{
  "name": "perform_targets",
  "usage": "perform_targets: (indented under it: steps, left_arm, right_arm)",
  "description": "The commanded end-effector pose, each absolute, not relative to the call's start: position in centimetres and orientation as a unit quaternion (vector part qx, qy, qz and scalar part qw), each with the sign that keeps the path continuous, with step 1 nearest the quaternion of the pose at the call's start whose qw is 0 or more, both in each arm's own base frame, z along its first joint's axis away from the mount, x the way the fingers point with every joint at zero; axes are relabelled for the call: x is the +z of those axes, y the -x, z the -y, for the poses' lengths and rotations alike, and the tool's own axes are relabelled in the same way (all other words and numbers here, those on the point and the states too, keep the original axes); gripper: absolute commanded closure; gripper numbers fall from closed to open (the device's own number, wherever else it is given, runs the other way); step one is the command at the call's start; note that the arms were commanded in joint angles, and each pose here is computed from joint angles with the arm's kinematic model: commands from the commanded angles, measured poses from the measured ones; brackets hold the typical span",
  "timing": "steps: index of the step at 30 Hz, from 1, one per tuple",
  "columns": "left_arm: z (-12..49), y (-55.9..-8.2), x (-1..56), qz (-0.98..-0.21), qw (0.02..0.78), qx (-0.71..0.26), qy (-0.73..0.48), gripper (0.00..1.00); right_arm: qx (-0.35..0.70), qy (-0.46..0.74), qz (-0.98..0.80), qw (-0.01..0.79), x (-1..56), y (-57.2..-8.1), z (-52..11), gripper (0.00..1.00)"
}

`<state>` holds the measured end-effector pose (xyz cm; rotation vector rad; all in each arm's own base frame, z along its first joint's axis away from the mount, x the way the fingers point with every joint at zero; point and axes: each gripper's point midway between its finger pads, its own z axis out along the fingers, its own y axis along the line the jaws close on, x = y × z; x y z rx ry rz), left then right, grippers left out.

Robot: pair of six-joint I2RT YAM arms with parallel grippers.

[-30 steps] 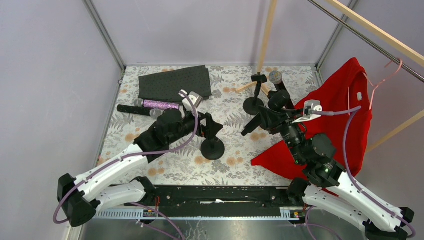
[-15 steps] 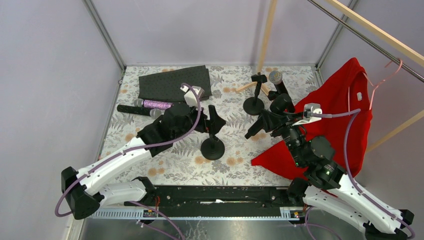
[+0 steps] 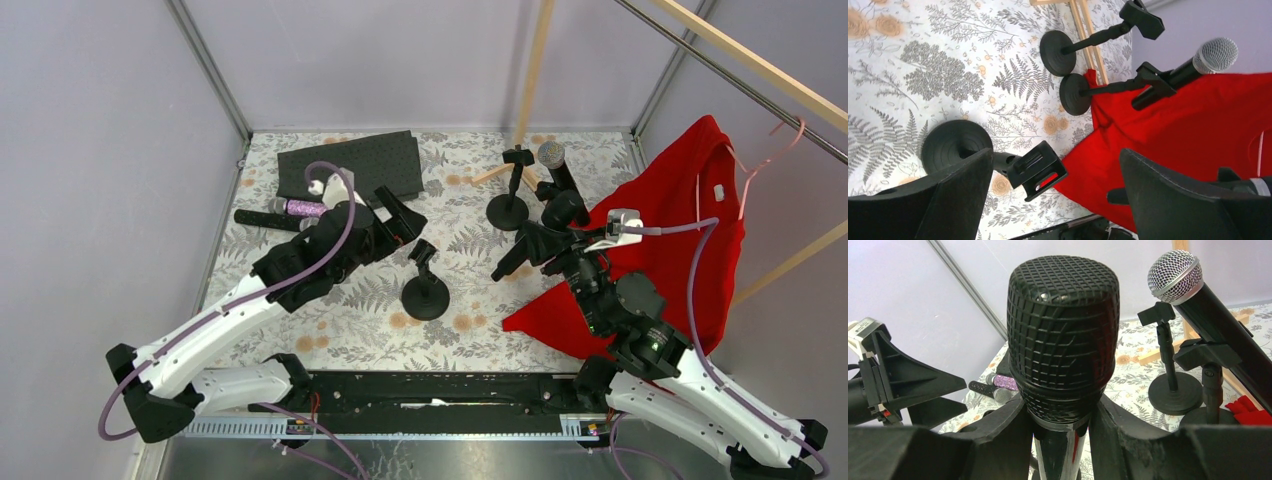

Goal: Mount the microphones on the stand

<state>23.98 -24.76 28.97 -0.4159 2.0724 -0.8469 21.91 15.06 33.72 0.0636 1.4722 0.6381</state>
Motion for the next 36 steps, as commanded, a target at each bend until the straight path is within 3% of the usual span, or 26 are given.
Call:
perform_targets:
  steps: [1, 10, 26, 36]
  left_arm:
    - [24.2, -23.6, 30.0, -0.806, 0.385, -0.367, 0.259, 0.01]
    - [24.8, -22.8, 27.4, -0.81, 0.312, -0.364, 0.339, 0.01]
    - [26.3, -22.5, 24.3, -0.829, 0.279, -0.34, 0.346, 0.01]
    - [26.7, -22.3, 23.5, -0.834, 0.281, -0.331, 0.341, 0.18]
  right_arm:
    - [0.288, -0.056, -0.65, 0.701, 34.4, -22.3, -14.6, 1.0]
    - [0.301, -0.058, -0.656, 0.69, 33.7, -22.4, -15.4, 1.0]
    - [0.298, -0.061, -0.654, 0.693, 33.7, -21.9, -14.5, 1.0]
    - [0.306, -0.062, -0.65, 0.693, 33.5, -21.6, -14.3, 1.0]
